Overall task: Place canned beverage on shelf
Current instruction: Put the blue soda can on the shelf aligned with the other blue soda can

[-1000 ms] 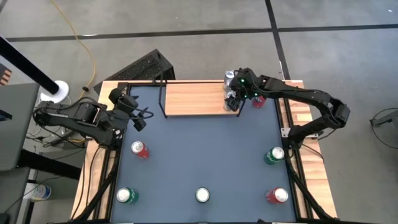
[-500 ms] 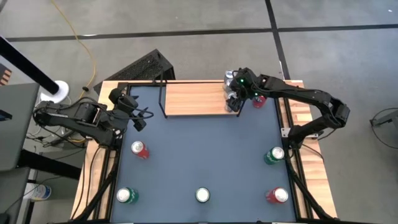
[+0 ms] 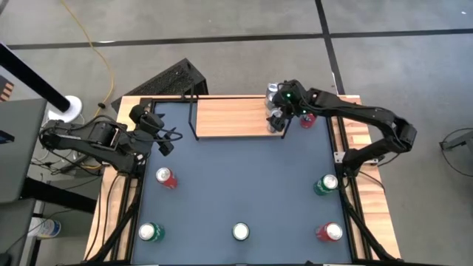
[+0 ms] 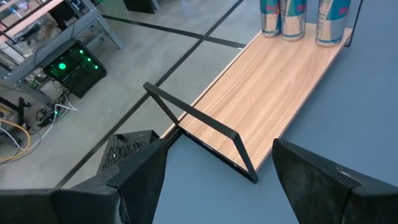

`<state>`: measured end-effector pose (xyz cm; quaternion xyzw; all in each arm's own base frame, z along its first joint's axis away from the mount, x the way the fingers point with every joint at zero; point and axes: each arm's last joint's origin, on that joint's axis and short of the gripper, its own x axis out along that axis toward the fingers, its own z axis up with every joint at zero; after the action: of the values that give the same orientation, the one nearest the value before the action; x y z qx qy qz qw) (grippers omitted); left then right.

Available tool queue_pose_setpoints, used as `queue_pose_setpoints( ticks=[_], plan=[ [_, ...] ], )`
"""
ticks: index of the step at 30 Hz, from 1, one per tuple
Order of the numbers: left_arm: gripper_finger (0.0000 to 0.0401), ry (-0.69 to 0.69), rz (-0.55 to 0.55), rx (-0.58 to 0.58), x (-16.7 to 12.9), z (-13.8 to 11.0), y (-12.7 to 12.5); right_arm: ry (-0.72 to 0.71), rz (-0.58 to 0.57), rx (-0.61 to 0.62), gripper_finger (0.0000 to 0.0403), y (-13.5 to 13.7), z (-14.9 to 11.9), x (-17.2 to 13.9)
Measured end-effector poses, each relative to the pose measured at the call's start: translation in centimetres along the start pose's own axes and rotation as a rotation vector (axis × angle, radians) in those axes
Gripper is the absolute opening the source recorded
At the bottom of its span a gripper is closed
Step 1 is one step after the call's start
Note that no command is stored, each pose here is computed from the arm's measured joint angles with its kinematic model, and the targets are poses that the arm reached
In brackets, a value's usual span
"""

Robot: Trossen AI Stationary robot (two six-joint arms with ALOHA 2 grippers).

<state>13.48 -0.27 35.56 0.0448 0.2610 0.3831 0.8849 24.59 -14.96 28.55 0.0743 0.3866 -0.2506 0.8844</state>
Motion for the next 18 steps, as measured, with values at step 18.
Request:
queue_pose_setpoints(
  ticks=[18],
  plan=[
    [0.0279,0.000,0.000,0.000,0.0,0.0,0.0,0.006,0.152,-0.191,0.0345,5.1,-0.3,-6.4]
  ],
)
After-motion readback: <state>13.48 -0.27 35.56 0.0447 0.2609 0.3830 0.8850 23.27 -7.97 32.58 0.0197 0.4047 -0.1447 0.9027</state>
